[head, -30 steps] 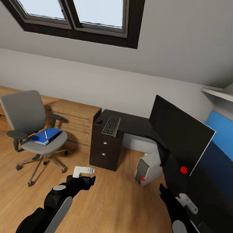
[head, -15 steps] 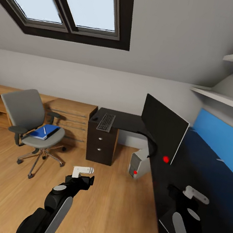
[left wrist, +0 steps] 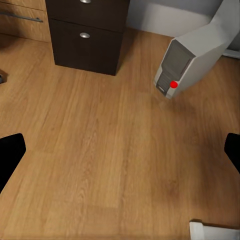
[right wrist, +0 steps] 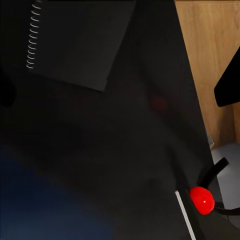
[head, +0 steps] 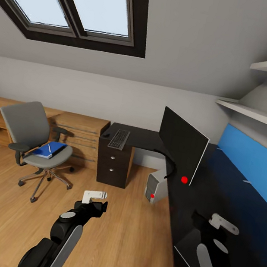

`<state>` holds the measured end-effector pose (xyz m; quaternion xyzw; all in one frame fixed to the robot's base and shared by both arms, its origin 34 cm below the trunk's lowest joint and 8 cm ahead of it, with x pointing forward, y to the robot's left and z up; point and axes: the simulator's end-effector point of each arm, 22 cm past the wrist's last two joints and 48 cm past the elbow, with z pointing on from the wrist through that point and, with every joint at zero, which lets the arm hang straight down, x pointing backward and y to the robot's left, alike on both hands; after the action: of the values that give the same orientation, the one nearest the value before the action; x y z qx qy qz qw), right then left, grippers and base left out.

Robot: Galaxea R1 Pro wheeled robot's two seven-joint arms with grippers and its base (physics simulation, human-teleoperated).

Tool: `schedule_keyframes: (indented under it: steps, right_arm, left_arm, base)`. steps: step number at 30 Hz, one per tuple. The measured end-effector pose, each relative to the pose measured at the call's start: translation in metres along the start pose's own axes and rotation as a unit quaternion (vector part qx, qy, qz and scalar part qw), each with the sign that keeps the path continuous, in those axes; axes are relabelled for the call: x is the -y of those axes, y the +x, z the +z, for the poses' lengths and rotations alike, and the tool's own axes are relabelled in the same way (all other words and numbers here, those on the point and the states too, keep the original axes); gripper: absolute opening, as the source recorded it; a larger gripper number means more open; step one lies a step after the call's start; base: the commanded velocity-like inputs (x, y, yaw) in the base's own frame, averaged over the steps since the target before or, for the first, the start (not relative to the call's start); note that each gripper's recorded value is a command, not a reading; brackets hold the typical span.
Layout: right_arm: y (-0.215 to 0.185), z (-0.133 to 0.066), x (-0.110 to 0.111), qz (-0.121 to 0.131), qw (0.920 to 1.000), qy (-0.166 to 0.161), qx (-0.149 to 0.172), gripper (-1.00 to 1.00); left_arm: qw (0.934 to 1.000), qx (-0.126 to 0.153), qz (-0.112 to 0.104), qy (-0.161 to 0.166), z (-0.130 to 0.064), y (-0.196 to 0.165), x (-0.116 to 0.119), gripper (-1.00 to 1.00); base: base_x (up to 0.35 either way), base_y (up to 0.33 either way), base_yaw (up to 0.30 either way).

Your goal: In the bedroom, organize the workspace by keeping the computer under the desk, ensuring the monitor is on the desk, placing the keyboard on the desk next to the monitor, placing the mouse on the desk next to the keyboard, moving the folder from the swivel chair onto the desk next to the mouse, stacking the notebook on top of the folder with the pen on top of the notebook, and positioning the swivel chair next to the desk.

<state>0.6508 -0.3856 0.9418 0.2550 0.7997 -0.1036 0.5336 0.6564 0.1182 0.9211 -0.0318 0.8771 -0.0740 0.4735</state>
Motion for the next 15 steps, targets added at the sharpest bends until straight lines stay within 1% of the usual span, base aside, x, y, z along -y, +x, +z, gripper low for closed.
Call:
schedule_keyframes:
  steps: [2, 3, 5, 7, 9, 11, 12, 14, 15]
  right_arm:
    - [0.008, 0.004, 0.006, -0.012, 0.9999, 0.01, -0.006, 1.0]
    - [0.01, 0.007, 0.01, -0.022, 0.9996, 0.017, -0.007, 1.0]
    - [0.008, 0.011, 0.012, -0.034, 0.9991, 0.024, -0.003, 1.0]
    - [-0.002, 0.023, 0.012, -0.058, 0.9977, 0.034, 0.009, 1.0]
    - [-0.011, 0.035, 0.009, -0.072, 0.9966, 0.036, 0.015, 1.0]
    - [-0.017, 0.043, 0.008, -0.082, 0.9959, 0.034, 0.017, 1.0]
    - [-0.021, 0.051, 0.009, -0.091, 0.9952, 0.033, 0.016, 1.0]
    - [-0.023, 0.059, 0.012, -0.099, 0.9945, 0.031, 0.015, 1.0]
    - [-0.026, 0.067, 0.015, -0.105, 0.994, 0.029, 0.016, 1.0]
  left_arm:
    - [1.0, 0.0, 0.0, 0.0, 0.0, 0.0, 0.0, 1.0]
    - [1.0, 0.0, 0.0, 0.0, 0.0, 0.0, 0.0, 1.0]
    - [1.0, 0.0, 0.0, 0.0, 0.0, 0.0, 0.0, 1.0]
    - [1.0, -0.001, 0.001, 0.0, 0.0, 0.001, 0.001, 1.0]
    - [1.0, -0.001, 0.001, 0.0, 0.0, 0.001, 0.001, 1.0]
    - [1.0, -0.001, 0.001, 0.0, 0.0, 0.001, 0.001, 1.0]
    - [1.0, -0.001, 0.001, 0.0, 0.0, 0.001, 0.001, 1.0]
    - [1.0, -0.001, 0.001, 0.0, 0.0, 0.001, 0.001, 1.0]
    - [1.0, -0.002, 0.001, 0.0, 0.0, 0.002, 0.001, 1.0]
  base:
    - [-0.001, -0.002, 0.0]
    - [0.0, -0.001, 0.0]
    - [0.0, 0.0, 0.0]
    - [0.0, 0.0, 0.0]
    - [0.0, 0.0, 0.0]
    - [0.0, 0.0, 0.0]
    - [0.0, 0.0, 0.0]
    - [0.0, 0.0, 0.0]
    - [0.0, 0.0, 0.0]
